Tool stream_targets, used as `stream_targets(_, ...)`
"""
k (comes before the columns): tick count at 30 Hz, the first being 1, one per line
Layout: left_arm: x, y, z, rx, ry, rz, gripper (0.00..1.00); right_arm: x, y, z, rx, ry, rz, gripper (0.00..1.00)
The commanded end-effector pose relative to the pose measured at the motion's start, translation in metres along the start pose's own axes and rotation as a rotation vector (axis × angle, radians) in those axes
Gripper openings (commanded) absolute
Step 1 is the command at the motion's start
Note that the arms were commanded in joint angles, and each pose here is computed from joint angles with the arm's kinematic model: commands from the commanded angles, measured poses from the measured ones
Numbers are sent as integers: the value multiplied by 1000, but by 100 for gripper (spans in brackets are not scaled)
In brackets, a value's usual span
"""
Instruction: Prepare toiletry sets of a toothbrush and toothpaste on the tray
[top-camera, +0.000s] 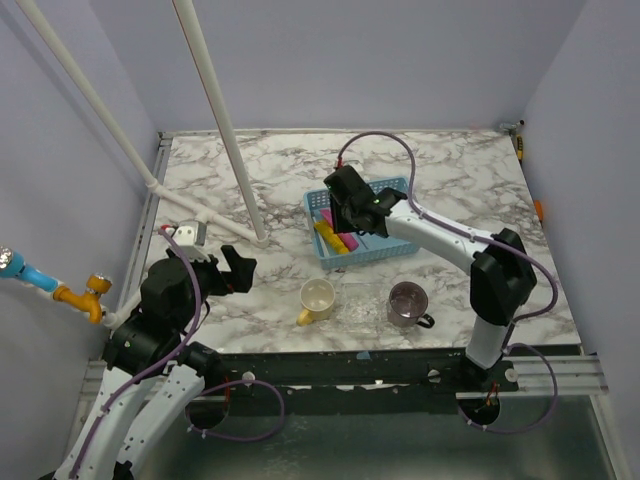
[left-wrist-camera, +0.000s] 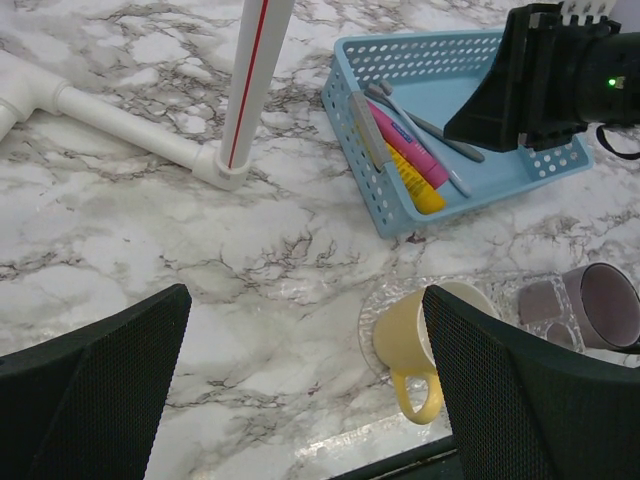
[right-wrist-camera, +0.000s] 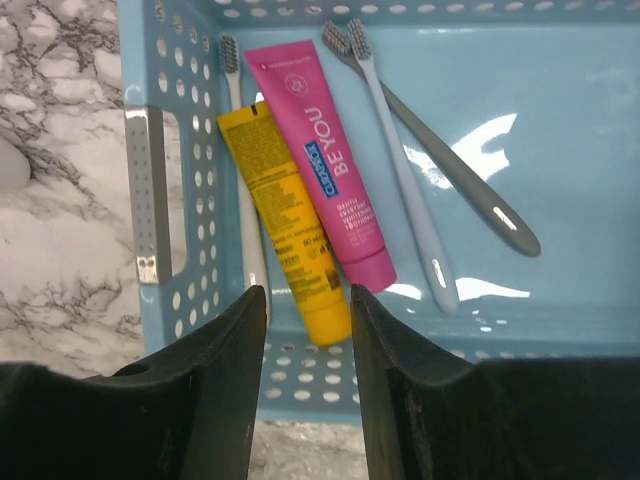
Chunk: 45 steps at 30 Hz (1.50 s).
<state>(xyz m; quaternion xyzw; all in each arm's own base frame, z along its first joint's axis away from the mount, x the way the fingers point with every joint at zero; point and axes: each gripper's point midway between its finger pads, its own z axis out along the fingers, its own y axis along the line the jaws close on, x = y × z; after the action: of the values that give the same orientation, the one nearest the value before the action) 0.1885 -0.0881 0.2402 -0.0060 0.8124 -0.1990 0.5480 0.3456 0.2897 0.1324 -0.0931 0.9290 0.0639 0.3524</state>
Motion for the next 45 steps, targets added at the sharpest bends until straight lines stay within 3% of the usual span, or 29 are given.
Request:
stream_targets(1, 4, 5, 2, -24, 16, 0, 99, -12, 17, 23, -68, 5, -17, 43)
stream_targets(24, 5, 7, 4, -32, 26, 1, 99, 2, -7, 108, 89, 98, -25, 43)
stream_targets(45, 6, 8, 6, -36, 33, -3, 99, 43, -37, 116, 168, 189, -63, 38)
